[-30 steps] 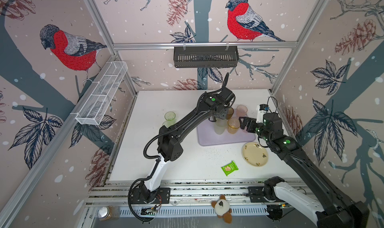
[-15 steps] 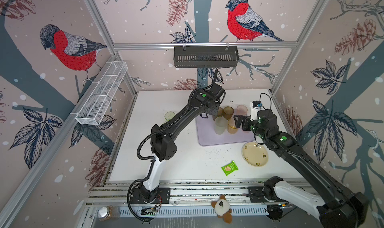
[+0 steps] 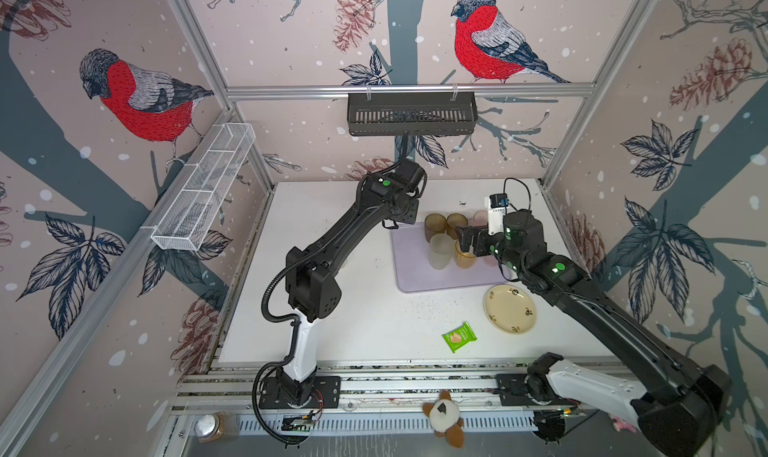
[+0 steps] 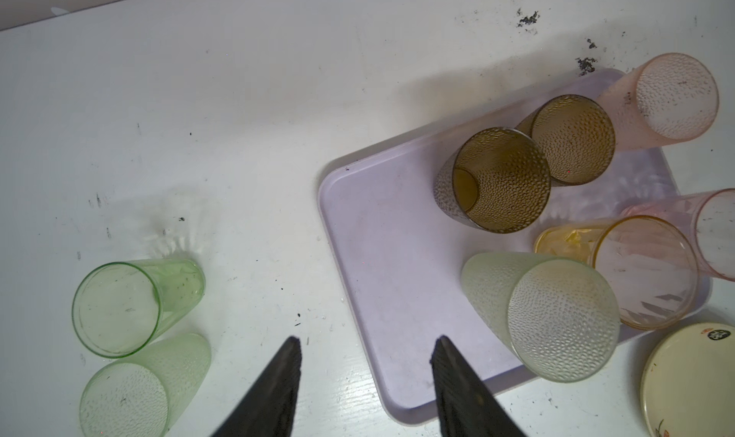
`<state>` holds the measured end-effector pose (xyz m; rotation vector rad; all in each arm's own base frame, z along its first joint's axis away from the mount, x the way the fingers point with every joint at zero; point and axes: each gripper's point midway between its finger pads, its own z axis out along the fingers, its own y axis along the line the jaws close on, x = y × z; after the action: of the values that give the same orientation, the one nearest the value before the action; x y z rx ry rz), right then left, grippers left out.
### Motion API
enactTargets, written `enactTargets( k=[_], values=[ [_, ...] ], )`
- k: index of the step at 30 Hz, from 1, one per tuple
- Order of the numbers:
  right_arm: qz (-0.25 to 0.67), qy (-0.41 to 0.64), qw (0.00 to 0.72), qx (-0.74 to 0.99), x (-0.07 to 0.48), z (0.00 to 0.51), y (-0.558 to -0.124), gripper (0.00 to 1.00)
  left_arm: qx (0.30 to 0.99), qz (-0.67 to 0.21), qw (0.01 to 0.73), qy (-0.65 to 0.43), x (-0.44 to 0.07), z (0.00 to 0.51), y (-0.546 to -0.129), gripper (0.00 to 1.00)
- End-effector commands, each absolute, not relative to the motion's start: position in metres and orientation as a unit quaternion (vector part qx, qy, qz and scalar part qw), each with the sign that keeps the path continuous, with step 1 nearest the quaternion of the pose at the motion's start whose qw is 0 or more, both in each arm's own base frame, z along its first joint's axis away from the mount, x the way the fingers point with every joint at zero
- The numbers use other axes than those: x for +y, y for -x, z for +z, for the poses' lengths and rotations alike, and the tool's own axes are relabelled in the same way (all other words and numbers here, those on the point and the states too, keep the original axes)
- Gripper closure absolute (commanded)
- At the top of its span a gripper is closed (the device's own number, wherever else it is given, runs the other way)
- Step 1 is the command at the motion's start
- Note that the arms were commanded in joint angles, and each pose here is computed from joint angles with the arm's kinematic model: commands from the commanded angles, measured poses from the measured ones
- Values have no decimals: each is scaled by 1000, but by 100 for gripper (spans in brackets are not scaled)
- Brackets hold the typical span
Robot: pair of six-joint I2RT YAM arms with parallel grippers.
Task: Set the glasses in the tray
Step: 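Raise the left gripper and swing it back toward the small green cups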
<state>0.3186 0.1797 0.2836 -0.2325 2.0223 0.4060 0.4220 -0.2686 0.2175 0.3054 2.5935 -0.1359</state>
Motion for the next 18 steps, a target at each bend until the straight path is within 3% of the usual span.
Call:
enactTargets(
  k=[1, 18],
  values=[
    [160, 106, 513, 836, 183, 289, -320, 0, 958, -55, 265, -96, -258, 221, -425, 45],
    [165, 173, 502, 832, 230, 292, -313, 0, 964, -41, 263, -10, -178, 198, -445, 42]
  ],
)
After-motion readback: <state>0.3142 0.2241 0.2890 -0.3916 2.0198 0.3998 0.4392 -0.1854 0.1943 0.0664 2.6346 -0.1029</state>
